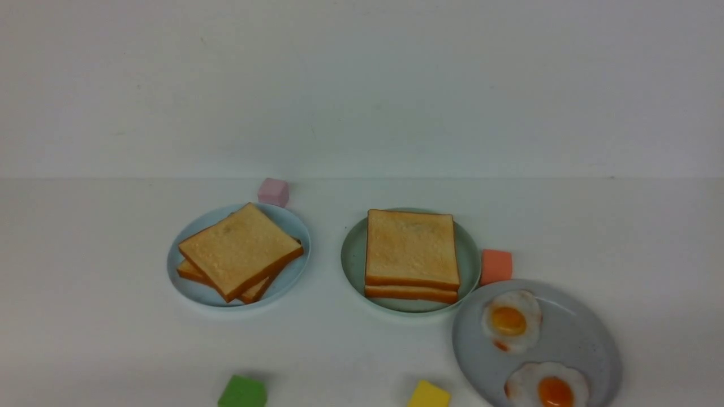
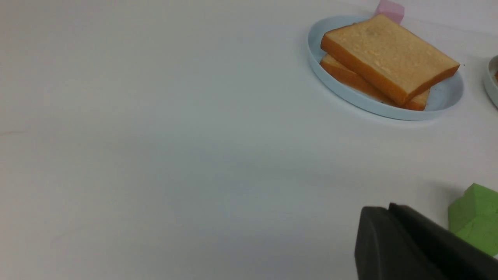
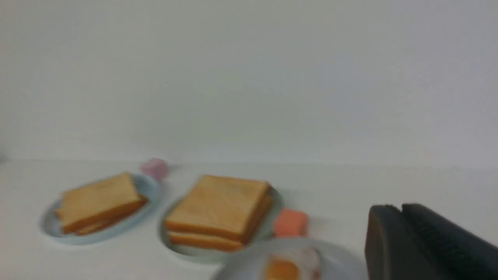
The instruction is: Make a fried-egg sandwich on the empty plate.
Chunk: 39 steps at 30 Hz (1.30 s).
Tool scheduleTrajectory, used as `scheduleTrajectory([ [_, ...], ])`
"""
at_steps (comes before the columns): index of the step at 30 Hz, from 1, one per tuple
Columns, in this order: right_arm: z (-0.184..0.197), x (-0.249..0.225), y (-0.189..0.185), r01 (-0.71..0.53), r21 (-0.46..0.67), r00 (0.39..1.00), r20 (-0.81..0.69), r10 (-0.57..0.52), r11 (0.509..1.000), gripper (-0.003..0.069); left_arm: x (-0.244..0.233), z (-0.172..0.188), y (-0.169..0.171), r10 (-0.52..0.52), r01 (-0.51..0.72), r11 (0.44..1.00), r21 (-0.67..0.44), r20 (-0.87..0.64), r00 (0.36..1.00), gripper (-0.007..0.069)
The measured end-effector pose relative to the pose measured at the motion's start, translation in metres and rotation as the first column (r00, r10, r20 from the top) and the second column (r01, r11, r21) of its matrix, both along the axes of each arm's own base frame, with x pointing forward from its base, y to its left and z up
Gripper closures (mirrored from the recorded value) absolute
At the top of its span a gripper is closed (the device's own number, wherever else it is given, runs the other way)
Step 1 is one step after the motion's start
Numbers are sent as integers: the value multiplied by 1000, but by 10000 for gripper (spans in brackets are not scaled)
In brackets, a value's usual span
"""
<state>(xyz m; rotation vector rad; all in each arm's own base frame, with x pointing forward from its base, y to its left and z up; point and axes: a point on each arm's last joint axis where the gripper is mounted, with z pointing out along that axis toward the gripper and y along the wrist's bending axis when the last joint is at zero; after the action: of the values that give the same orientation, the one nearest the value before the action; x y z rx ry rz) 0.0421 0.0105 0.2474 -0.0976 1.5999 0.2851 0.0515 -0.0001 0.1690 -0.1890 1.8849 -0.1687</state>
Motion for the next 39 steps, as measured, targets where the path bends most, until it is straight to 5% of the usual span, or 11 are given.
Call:
scheduleTrajectory([
  [6, -20, 1, -5, 146, -78, 976, -151, -157, 986, 578, 0, 0, 0, 0, 0, 1000, 1, 0, 1000, 586],
  [13, -73, 8, -6, 158, -114, 936, -301, -185, 981, 571, 0, 0, 0, 0, 0, 1000, 1, 1, 1000, 577],
  [39, -74, 10, -6, 169, -104, 946, -261, -191, 980, 538, 0, 0, 0, 0, 0, 1000, 1, 3, 1000, 550],
])
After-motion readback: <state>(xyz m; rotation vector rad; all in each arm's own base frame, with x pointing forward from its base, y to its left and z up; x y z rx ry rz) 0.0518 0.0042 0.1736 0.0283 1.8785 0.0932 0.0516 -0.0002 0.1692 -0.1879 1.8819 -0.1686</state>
